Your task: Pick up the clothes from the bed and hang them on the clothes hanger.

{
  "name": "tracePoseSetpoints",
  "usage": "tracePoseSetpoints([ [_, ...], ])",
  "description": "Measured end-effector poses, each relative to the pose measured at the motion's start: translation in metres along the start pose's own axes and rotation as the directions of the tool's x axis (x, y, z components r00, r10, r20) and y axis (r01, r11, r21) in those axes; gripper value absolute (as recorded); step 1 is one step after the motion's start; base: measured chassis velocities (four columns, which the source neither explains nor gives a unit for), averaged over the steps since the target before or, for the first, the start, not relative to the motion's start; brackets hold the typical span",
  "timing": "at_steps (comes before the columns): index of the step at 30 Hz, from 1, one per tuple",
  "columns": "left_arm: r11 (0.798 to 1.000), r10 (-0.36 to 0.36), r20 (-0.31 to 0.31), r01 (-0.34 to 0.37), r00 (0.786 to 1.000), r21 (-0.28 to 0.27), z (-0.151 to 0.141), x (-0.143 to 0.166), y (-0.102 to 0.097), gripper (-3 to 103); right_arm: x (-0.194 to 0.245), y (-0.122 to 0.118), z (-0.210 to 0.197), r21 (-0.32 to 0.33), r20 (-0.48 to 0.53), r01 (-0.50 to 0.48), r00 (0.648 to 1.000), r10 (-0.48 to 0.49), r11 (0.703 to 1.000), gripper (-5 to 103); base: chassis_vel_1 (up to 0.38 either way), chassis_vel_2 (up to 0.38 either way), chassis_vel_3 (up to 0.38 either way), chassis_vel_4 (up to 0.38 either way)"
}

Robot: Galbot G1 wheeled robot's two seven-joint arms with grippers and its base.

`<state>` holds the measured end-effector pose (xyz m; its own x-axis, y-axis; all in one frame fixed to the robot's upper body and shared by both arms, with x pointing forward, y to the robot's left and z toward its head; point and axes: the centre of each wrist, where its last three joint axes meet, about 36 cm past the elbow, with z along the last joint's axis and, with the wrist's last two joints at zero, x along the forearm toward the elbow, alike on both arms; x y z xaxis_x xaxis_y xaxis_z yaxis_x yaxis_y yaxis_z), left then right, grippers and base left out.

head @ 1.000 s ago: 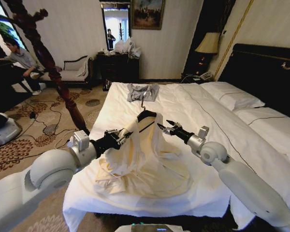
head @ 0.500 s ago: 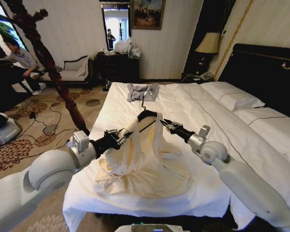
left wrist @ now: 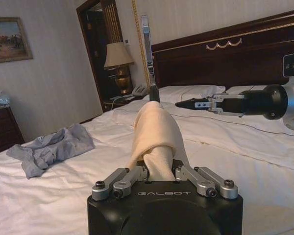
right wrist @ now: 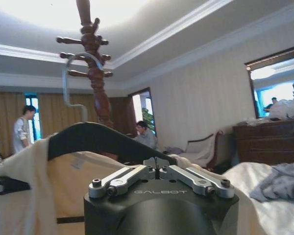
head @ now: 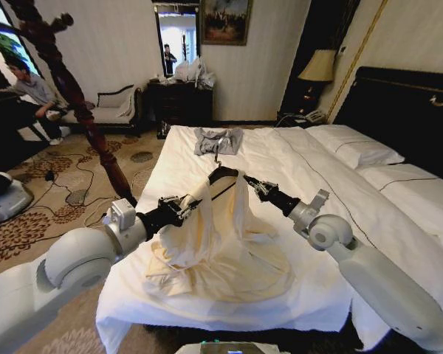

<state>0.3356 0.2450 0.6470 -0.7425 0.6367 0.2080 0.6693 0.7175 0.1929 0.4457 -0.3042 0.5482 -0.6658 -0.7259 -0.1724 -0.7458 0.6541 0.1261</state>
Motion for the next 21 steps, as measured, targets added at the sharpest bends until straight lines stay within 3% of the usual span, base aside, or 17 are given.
tracePoseSetpoints([
  [3, 1.0, 0.001, 0.001, -0.001, 1.0, 0.0, 0.0, 0.0, 0.0, 19, 0.0, 0.001, 0.001, 0.011, -0.005, -0.007, 1.0, 0.008, 1.0, 0, 0.0, 0.0, 0.0, 0.0],
  [6, 1.0, 0.003, 0.004, -0.003, 1.0, -0.005, -0.001, 0.001, 0.0, 19, 0.0, 0.003, 0.005, 0.066, -0.08, -0.134, 0.987, 0.139, 0.989, 0, 0.0, 0.0, 0.0, 0.0],
  [8, 1.0, 0.003, 0.005, -0.003, 1.0, -0.006, -0.001, 0.001, 0.0, 19, 0.0, 0.003, 0.006, 0.074, -0.09, -0.15, 0.984, 0.157, 0.986, -1, 0.0, 0.0, 0.0, 0.0],
  [11, 1.0, 0.004, 0.009, -0.004, 1.0, -0.012, -0.004, 0.002, 0.0, 19, -0.002, 0.007, 0.009, 0.119, -0.143, -0.262, 0.95, 0.278, 0.958, 15, 0.0, 0.0, 0.0, 0.0],
  [13, 1.0, 0.004, 0.009, -0.004, 1.0, -0.013, -0.004, 0.003, -0.001, 19, -0.004, 0.01, 0.009, 0.122, -0.149, -0.288, 0.941, 0.304, 0.95, 15, 0.0, 0.0, 0.0, 0.0],
  [17, 1.0, 0.006, 0.015, -0.006, 1.0, -0.016, -0.005, 0.003, -0.001, 19, -0.009, 0.018, 0.009, 0.124, -0.165, -0.33, 0.923, 0.347, 0.936, 37, 0.0, 0.0, 0.0, 0.0],
  [19, 1.0, 0.007, 0.015, -0.006, 1.0, -0.016, -0.005, 0.003, -0.001, 19, -0.01, 0.019, 0.009, 0.123, -0.168, -0.332, 0.922, 0.35, 0.935, 37, 0.0, 0.0, 0.0, 0.0],
  [21, 1.0, 0.009, 0.019, -0.009, 1.0, -0.018, -0.006, 0.004, -0.002, 19, -0.014, 0.023, 0.01, 0.106, -0.186, -0.338, 0.917, 0.353, 0.935, 47, 0.0, 0.0, 0.0, 0.0],
])
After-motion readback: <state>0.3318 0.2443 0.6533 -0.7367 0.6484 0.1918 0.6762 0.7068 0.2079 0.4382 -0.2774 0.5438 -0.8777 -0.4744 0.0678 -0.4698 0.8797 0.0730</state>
